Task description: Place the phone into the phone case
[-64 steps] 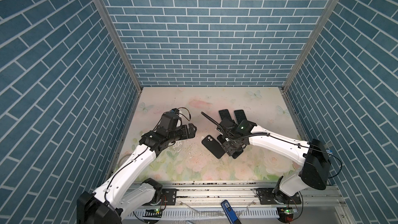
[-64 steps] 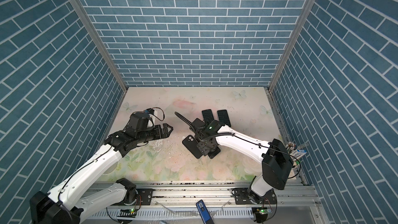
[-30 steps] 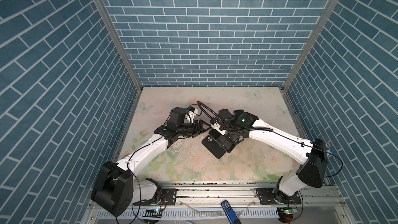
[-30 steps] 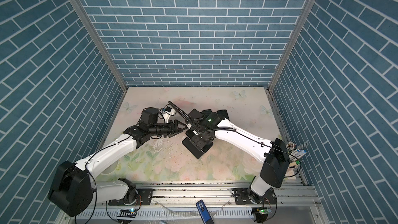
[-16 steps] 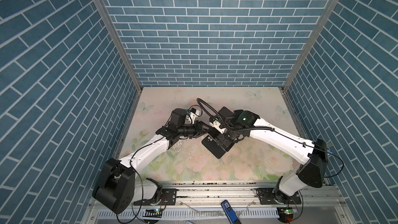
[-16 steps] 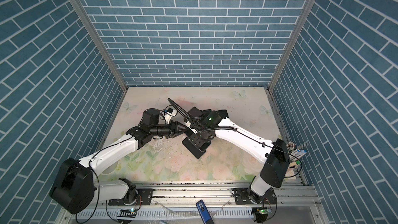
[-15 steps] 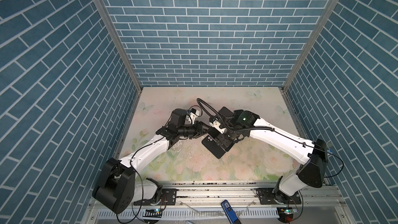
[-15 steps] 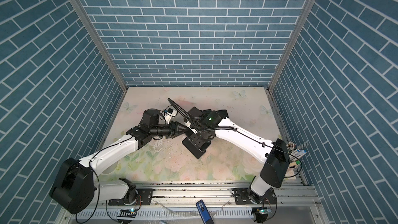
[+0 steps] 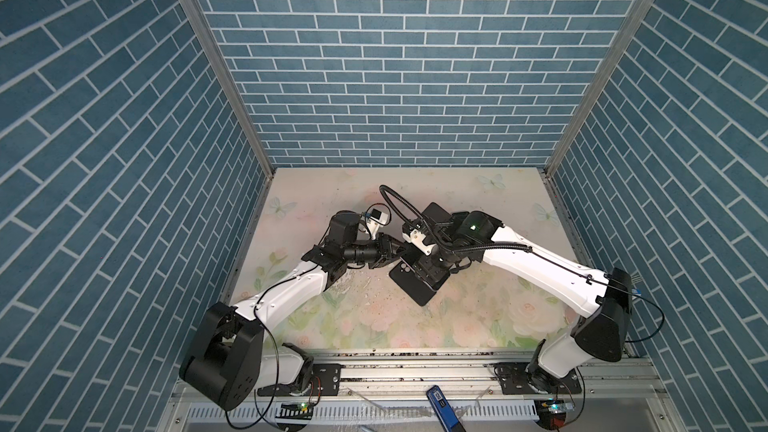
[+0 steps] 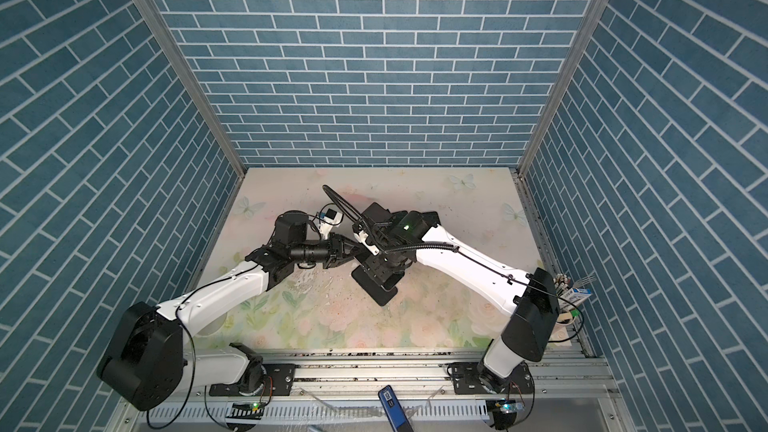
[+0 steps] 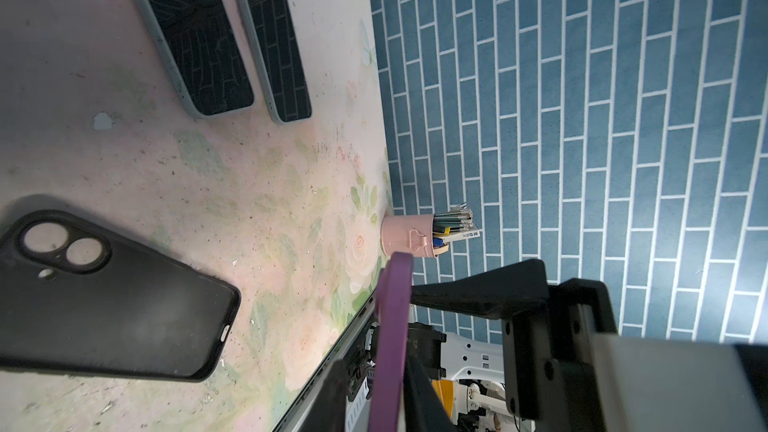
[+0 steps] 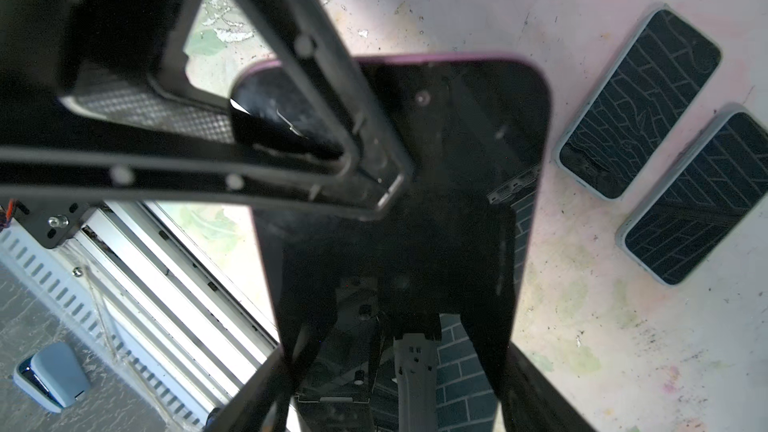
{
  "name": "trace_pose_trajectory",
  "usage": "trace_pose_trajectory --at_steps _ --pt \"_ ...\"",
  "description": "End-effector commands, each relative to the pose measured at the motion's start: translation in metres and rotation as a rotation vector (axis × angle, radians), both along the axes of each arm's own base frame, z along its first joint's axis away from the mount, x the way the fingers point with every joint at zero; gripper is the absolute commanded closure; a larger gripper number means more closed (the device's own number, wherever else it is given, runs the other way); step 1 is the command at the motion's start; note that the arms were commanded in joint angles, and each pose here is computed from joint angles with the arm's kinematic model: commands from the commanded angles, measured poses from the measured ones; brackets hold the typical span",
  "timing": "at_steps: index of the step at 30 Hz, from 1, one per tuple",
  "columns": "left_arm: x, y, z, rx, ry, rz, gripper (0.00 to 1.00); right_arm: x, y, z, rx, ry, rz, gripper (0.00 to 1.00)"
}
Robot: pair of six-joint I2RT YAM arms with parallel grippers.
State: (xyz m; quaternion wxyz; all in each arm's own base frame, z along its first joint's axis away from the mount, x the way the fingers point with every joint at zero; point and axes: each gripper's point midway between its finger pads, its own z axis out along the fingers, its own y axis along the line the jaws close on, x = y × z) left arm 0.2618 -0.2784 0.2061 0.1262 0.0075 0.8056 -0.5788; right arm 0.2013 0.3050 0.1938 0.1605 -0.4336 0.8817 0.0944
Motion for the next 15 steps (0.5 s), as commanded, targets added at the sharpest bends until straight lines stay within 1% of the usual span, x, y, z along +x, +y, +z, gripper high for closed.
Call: trace_pose_trajectory --at_steps 1,7,10,11,13,14,15 --pt "-0.002 -0.006 0.005 -0.047 -0.012 -0.028 0.78 0.001 0.004 0.007 0.01 -0.004 0.011 0.35" --pt "-0.002 -0.009 0.018 -0.09 -0.03 -0.036 0.88 0.001 0.005 0.006 0.019 -0.006 -0.001 0.35" --pt "-0.002 -0.009 0.021 -0.099 -0.031 -0.032 0.92 0.003 0.005 0.008 0.024 -0.014 -0.007 0.32" --pt "-0.001 -0.008 0.021 -0.102 -0.03 -0.03 0.95 0.004 0.005 0.009 0.029 -0.02 -0.014 0.3" --pt "-0.001 -0.008 0.023 -0.108 -0.038 -0.025 0.97 0.005 0.004 0.014 0.044 -0.033 -0.015 0.23" --pt "0.0 -0.007 0.023 -0.115 -0.014 -0.012 0.98 0.004 0.004 0.017 0.051 -0.039 -0.014 0.18" --pt "0.001 -0.005 0.025 -0.116 -0.017 0.0 0.99 0.004 0.004 0.022 0.069 -0.049 -0.015 0.13"
